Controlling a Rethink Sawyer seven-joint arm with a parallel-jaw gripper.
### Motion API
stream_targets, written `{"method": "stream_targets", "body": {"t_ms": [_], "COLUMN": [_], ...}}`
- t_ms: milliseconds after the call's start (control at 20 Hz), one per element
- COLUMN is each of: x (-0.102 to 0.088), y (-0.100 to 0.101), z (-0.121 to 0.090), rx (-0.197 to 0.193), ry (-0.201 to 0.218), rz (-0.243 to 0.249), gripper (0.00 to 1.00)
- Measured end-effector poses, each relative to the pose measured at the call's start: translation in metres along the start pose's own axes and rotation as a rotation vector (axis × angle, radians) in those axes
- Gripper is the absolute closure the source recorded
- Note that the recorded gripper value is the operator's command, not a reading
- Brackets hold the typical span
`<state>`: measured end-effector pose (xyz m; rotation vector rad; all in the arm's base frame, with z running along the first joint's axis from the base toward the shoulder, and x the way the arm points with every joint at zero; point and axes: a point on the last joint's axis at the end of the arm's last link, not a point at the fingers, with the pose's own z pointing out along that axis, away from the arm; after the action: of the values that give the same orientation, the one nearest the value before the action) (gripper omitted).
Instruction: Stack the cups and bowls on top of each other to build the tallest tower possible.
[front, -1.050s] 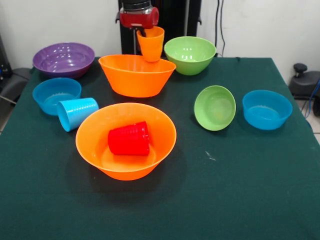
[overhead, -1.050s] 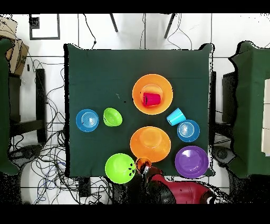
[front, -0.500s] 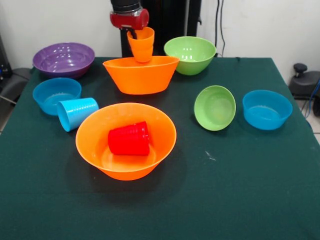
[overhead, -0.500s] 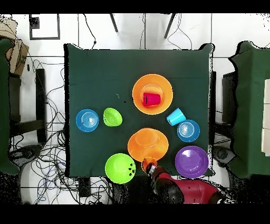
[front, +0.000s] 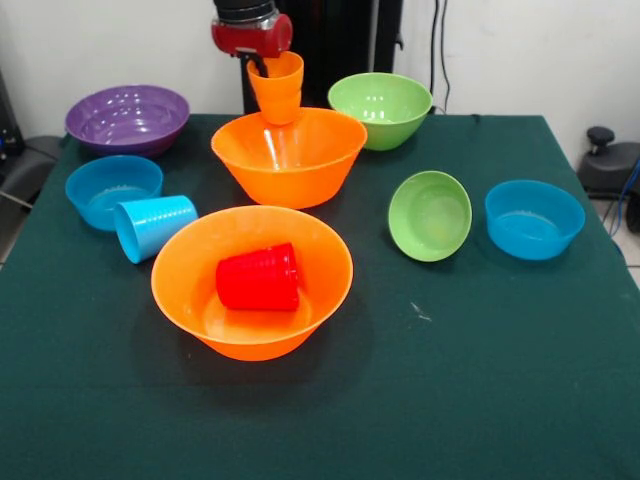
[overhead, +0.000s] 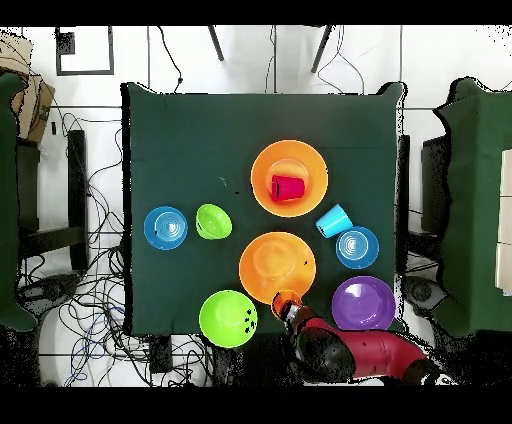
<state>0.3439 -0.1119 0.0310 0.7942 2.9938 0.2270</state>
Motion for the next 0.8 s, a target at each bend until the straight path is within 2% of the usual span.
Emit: {"method": "stream_targets", "body": {"t_ms": [350,800], "x": [-0.019,-0.025], "y": [0.016,0.038], "z": [-0.014,-0.012], "rx": [0.021,0.029], "ry": [-0.007,-0.021], "rz": [-0.024,-0.09], "gripper": [1.0,1.0]}}
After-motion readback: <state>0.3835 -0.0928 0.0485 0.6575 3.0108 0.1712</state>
